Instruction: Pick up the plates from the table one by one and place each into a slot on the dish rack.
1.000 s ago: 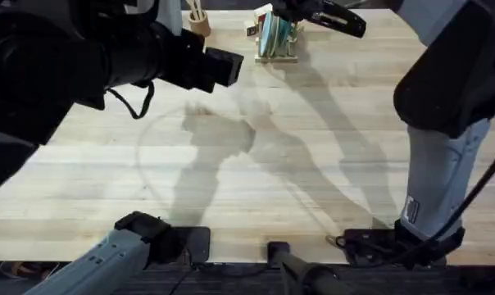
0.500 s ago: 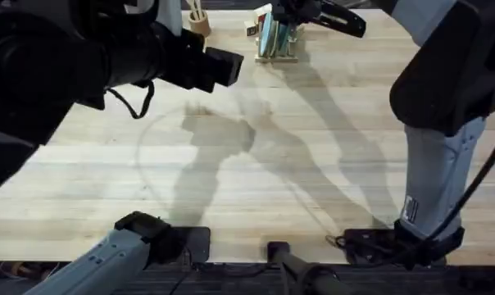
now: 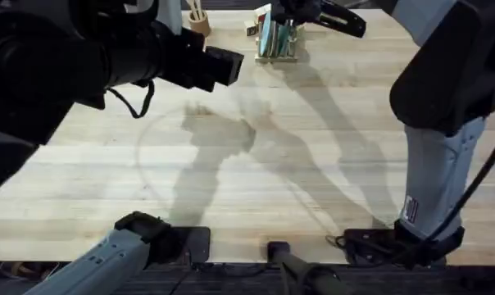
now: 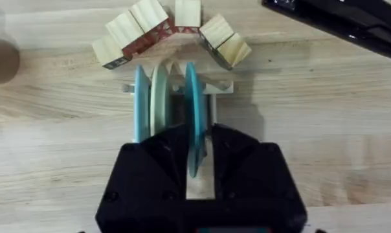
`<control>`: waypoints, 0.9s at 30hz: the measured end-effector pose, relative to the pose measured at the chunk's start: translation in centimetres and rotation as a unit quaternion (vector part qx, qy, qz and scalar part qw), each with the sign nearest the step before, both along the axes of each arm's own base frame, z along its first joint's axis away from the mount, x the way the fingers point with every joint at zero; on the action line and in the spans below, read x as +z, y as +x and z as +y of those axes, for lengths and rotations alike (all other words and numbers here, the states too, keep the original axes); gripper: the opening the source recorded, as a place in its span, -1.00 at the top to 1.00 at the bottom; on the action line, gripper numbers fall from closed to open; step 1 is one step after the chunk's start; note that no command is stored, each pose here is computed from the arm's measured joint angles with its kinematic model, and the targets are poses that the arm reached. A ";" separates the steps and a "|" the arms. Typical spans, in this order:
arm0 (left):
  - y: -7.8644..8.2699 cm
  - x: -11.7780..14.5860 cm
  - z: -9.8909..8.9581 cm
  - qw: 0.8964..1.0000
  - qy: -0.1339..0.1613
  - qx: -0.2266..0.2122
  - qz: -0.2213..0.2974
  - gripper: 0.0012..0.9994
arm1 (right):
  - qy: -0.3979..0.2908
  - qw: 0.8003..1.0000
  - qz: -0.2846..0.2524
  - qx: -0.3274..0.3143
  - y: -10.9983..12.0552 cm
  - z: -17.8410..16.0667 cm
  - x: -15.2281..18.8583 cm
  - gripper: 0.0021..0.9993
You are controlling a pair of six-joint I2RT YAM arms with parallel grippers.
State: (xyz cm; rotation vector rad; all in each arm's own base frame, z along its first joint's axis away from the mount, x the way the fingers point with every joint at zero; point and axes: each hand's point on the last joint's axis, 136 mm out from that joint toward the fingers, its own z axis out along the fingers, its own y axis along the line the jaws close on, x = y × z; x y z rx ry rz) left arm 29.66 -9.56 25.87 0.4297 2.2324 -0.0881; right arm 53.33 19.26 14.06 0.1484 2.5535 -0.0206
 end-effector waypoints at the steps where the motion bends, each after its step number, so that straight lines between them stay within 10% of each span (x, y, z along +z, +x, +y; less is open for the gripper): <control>1: 0.0 0.0 0.0 1.000 0.000 0.000 0.000 -0.99 | 0.000 1.000 0.001 0.000 0.0 0.0 0.0 0.52; 18: 0.0 0.0 0.0 1.000 0.000 0.000 0.000 -0.99 | -0.022 0.999 0.006 0.030 -4.2 -1.9 6.6 -0.12; 24: 0.0 0.0 0.0 1.000 0.000 0.000 0.000 -0.99 | -0.039 0.997 0.001 0.061 -7.7 -3.5 11.3 -0.91; 27: 0.0 0.0 0.0 1.000 0.000 0.000 0.000 -0.99 | -0.049 0.996 0.013 0.070 -9.6 -4.4 12.6 -0.99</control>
